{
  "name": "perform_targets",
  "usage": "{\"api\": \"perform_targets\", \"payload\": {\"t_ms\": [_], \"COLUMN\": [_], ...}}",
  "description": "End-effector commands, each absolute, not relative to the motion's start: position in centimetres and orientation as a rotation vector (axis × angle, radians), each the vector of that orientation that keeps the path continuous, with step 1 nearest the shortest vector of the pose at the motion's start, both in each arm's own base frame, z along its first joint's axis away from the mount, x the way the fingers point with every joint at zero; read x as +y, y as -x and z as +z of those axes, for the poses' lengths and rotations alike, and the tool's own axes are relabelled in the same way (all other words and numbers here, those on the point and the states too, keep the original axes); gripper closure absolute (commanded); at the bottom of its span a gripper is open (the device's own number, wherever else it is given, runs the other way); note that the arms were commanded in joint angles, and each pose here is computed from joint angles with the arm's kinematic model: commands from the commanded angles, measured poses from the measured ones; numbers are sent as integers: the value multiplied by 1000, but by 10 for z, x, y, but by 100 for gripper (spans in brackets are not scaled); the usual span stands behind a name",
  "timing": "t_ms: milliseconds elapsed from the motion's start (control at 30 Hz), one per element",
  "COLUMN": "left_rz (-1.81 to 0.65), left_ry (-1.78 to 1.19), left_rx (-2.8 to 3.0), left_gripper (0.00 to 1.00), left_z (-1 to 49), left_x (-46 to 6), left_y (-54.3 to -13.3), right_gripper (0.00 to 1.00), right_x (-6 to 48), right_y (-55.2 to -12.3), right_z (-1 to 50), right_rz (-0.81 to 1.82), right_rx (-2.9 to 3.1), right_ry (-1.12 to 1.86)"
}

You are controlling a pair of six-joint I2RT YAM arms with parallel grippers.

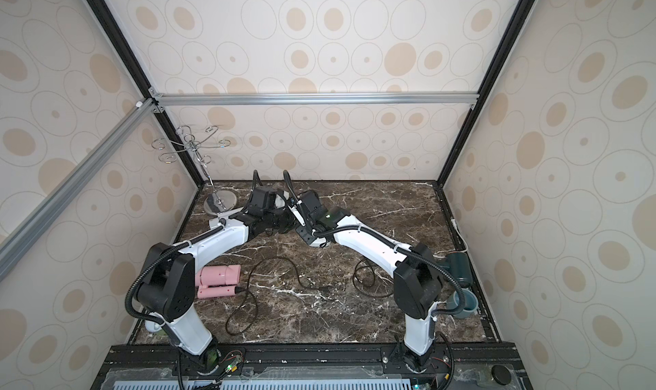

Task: Charge the blow dryers
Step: Pick up the plug from the center of the board.

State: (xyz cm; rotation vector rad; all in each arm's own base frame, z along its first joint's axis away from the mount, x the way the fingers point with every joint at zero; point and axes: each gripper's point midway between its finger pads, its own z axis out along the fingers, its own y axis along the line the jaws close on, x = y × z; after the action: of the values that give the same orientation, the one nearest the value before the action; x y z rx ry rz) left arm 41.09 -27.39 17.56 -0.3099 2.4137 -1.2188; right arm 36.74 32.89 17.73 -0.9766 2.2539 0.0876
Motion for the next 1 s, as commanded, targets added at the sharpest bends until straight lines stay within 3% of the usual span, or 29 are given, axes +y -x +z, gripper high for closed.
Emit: {"api": "perform_targets", "payload": {"t_ms": [0, 333, 533, 967], "left_rz": [-1301, -1324, -1366, -1384], "left_ry": [232, 259, 249, 206], "left_rx": [2303, 2293, 2289, 2324], "left_gripper": [100, 100, 100, 100], "left_z": [217, 216, 219, 221], "left_x": [-286, -286, -289, -293], "left_y": [-417, -416, -413, -407], "right_gripper": [46, 45, 51, 89], "right_x": [315, 319, 315, 314], "right_y": [-346, -344, -354, -362], "right_z": [150, 173, 162, 163], "right_rz": [71, 181, 106, 70], "right_rx": [2335, 2210, 2216, 2192], "right_ry": [1035, 955, 940, 959]}}
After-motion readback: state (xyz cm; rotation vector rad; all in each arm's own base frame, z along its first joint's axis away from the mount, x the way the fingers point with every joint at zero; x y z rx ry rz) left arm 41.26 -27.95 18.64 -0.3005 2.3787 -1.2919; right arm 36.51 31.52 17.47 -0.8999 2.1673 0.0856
